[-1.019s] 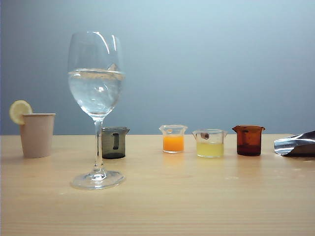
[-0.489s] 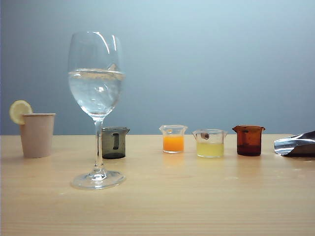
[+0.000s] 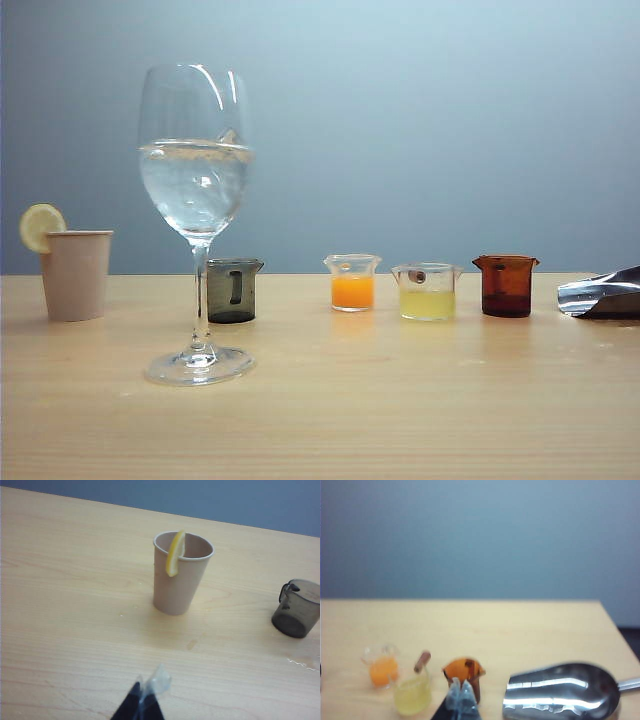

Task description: Pick up the first measuring cup from the left, pour the coconut rum inside into the goblet, and finally put the measuring cup back in its original place.

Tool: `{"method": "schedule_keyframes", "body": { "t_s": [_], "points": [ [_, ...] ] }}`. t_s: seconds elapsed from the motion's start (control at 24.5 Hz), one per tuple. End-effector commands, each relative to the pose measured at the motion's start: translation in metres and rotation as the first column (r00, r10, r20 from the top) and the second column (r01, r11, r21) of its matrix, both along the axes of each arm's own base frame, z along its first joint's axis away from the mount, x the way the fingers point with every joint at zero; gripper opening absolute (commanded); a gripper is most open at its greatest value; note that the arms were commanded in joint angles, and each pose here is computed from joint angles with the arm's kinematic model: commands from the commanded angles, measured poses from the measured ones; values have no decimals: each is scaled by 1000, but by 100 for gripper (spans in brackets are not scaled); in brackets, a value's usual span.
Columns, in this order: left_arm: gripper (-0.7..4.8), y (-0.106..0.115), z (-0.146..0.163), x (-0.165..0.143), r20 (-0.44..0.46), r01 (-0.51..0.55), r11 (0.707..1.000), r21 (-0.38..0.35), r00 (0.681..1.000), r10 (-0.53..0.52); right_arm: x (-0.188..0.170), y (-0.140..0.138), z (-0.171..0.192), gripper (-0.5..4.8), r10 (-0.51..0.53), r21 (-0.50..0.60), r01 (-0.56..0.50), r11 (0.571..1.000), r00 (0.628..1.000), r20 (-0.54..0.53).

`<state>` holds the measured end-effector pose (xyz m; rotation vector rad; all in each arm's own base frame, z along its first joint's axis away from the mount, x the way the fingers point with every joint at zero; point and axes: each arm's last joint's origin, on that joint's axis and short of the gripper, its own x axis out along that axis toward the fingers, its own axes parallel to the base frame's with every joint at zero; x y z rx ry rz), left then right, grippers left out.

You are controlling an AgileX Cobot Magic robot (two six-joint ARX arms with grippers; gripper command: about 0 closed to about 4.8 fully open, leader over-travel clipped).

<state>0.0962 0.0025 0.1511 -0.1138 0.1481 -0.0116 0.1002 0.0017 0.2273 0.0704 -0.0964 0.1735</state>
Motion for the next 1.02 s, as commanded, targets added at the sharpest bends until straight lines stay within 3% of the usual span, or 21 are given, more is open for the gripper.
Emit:
{"method": "schedule_keyframes", "body": {
  "t_s": [0.04, 0.2, 0.33, 0.41, 0.57, 0.69, 0.9, 1.02],
  "points": [
    [-5, 0, 2, 0, 15, 1, 1000, 2, 1000, -1, -15, 1, 8, -1, 9, -6, -8, 1000, 994, 108],
    [-5, 1, 5, 0, 48, -27, 998, 53, 999, 25, -23, 1, 9, -1, 10, -10, -8, 1000, 983, 184],
    [-5, 4, 8, 1, 83, -121, 980, 161, 991, 109, -19, 2, 1, -1, 19, -13, -16, 1000, 971, 239],
    [-5, 6, 10, 0, 94, -197, 965, 175, 979, 182, -13, 2, -15, -1, 29, -13, -26, 1000, 972, 232],
    [-5, 8, 10, 0, 98, -243, 954, 175, 968, 229, -6, 5, -40, -1, 55, -6, -54, 999, 988, 143],
    [-5, 8, 10, 0, 101, -260, 949, 175, 964, 246, -4, 8, -54, -1, 90, -3, -90, 996, 996, -7],
    [-5, 8, 9, 0, 91, -253, 951, 176, 967, 240, -5, 13, -78, -1, 131, 9, -133, 991, 960, -247],
    [-5, 8, 9, 0, 91, -252, 951, 177, 967, 240, -5, 12, -77, -1, 129, 6, -132, 991, 962, -241]
  ]
}}
